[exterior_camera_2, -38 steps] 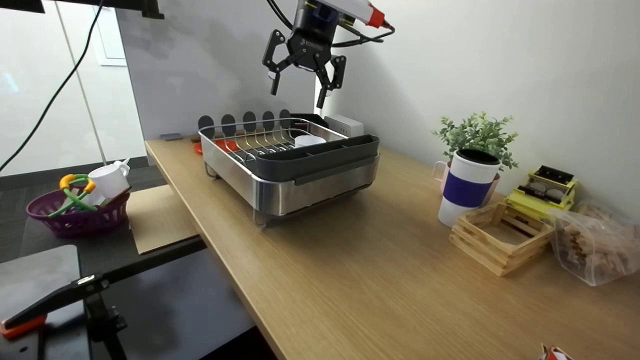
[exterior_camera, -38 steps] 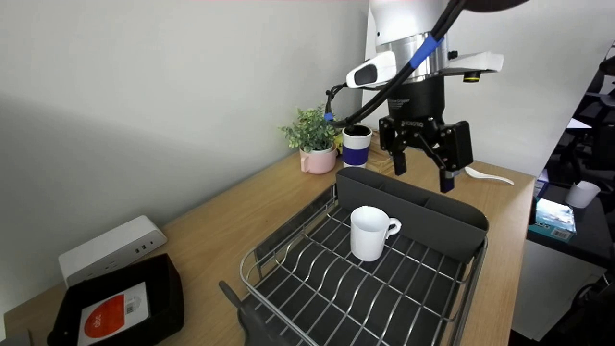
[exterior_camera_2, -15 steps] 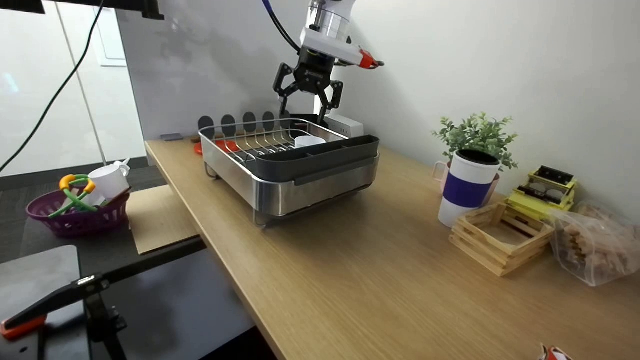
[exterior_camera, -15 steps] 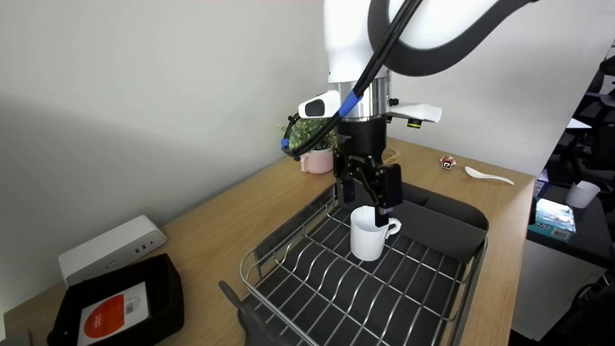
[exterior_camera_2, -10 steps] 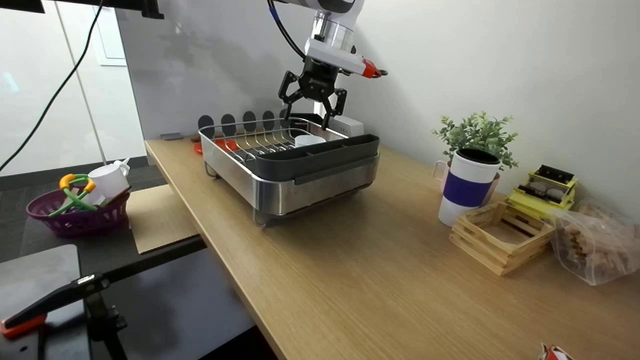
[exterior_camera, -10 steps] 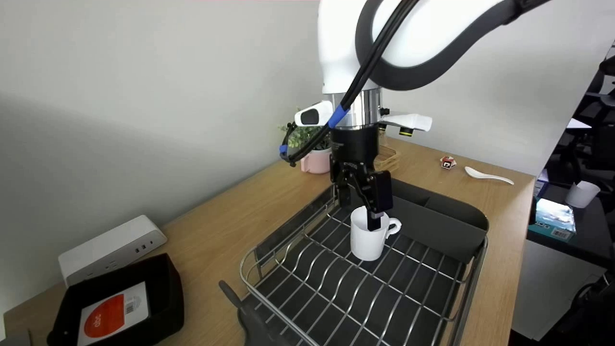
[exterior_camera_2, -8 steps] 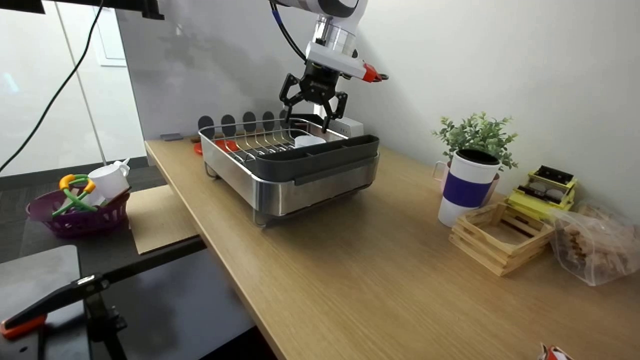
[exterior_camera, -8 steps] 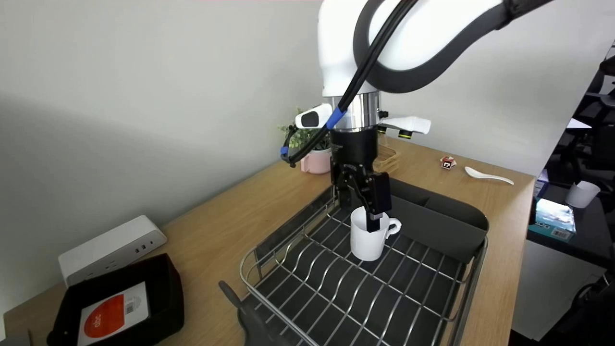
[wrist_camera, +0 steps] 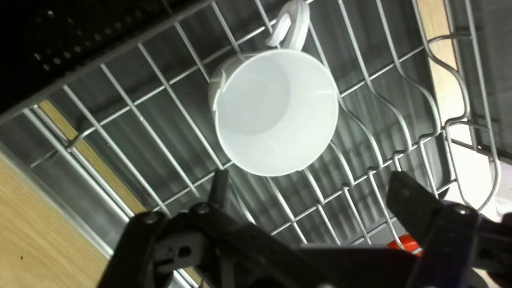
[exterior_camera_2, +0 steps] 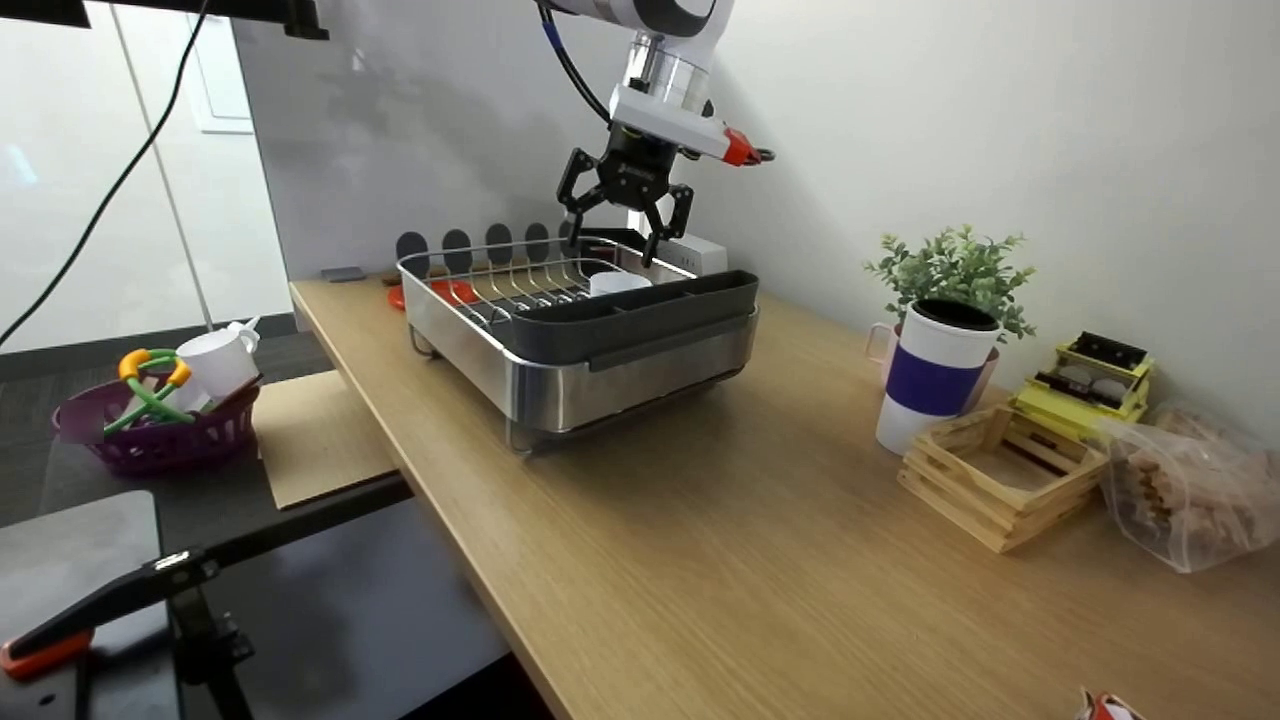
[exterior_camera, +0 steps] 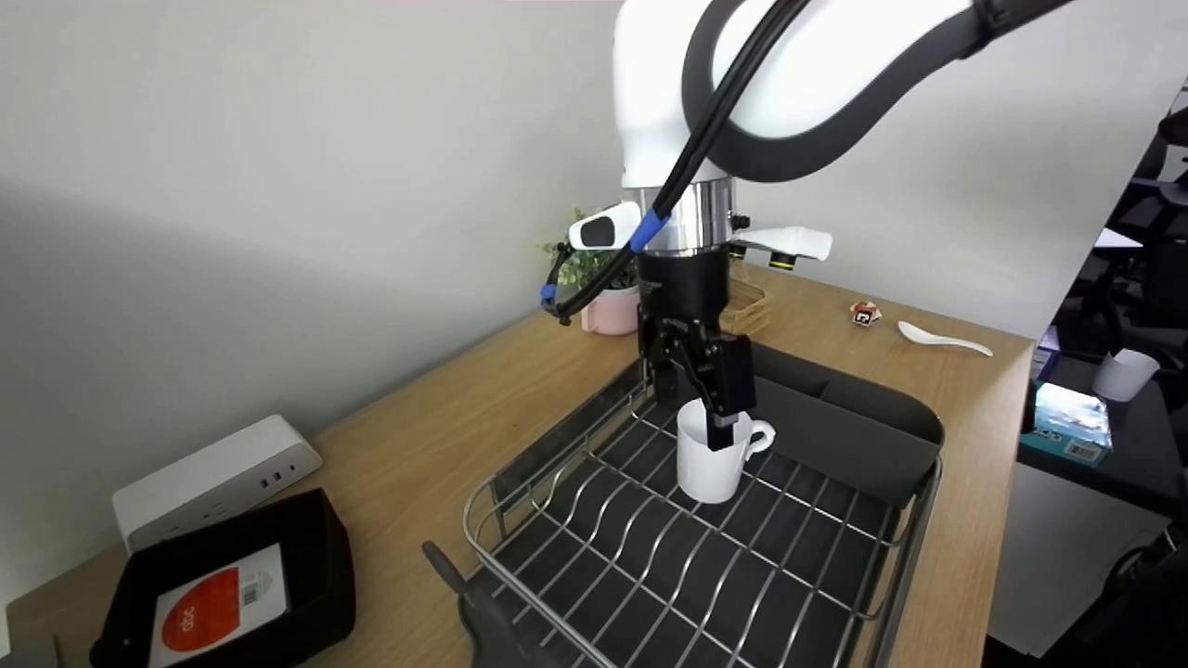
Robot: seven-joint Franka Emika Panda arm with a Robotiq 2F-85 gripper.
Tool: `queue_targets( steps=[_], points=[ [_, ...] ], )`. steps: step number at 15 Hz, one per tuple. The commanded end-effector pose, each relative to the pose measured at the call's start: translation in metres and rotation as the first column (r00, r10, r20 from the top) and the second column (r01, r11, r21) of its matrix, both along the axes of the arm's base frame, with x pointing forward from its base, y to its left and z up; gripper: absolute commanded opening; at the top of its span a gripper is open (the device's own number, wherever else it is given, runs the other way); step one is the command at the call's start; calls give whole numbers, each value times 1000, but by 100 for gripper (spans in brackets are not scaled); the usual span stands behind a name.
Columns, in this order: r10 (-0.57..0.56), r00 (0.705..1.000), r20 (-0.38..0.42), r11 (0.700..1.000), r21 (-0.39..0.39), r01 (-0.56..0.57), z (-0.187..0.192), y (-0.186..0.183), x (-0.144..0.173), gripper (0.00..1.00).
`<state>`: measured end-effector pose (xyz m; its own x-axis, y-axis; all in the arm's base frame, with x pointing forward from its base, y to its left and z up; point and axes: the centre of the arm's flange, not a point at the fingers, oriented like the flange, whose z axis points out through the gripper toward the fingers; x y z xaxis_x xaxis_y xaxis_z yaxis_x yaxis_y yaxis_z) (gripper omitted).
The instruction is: Take the cup out of the dish rack and put it on the table
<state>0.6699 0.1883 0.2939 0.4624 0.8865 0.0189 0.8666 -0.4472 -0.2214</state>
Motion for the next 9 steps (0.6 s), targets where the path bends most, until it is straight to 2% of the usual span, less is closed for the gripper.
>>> queue_targets(
  steps=[1,9],
  points=[
    [-16,1000,11,1000,-11,16,-3,2,-13,100],
    [-89,996,26,995,-33,90,-11,-7,-21,100]
  ],
)
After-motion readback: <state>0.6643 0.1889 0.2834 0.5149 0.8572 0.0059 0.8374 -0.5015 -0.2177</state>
